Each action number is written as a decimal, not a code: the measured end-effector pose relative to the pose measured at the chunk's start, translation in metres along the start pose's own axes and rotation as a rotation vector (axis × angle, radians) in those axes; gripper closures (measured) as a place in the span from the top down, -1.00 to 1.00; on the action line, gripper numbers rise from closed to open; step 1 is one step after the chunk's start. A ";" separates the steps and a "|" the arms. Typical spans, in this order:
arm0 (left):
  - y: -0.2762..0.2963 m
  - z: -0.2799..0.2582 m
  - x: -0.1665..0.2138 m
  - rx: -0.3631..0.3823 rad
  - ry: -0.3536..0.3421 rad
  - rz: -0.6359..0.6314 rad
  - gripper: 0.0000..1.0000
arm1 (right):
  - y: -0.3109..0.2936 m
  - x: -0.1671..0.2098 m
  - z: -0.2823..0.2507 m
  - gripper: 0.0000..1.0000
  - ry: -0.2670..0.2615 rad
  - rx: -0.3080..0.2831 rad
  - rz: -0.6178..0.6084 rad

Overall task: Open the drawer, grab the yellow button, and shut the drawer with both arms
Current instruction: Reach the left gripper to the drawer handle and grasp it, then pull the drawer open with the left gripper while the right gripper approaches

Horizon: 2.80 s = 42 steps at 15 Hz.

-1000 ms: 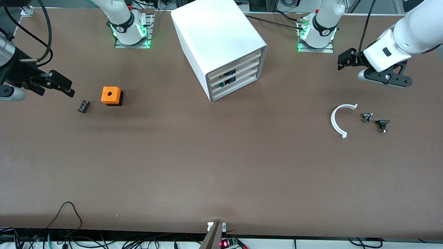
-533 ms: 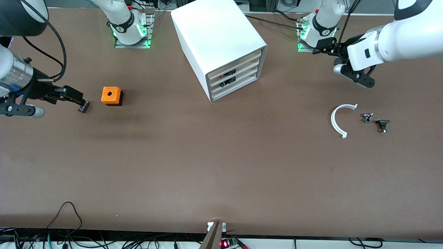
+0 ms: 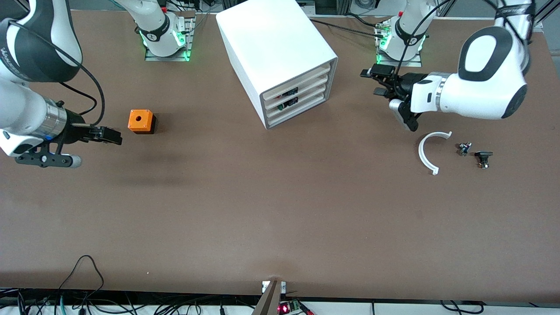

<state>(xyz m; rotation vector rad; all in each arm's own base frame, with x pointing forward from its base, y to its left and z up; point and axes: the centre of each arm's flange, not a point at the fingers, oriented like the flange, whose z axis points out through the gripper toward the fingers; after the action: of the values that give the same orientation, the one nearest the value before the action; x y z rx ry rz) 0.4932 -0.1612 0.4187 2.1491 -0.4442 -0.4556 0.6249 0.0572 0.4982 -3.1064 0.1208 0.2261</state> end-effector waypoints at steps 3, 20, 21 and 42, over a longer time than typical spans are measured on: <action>-0.027 0.049 0.001 -0.092 0.068 0.060 0.56 | -0.011 0.009 0.017 1.00 -0.016 0.047 0.013; -0.051 0.217 -0.022 -0.312 0.174 0.140 0.18 | -0.161 0.008 0.040 1.00 -0.003 0.054 0.313; -0.053 0.220 -0.023 -0.306 0.173 0.144 0.17 | -0.171 0.007 0.039 1.00 0.001 0.056 0.335; -0.108 0.146 0.017 -0.308 0.209 0.234 -0.73 | -0.333 -0.057 -0.002 1.00 0.066 0.133 0.637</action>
<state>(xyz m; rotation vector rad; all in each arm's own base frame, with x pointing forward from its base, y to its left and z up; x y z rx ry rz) 0.4553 -0.2086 0.2467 1.7977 -0.4672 -0.1533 0.5952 0.3930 0.5152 -2.8369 1.0745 0.1150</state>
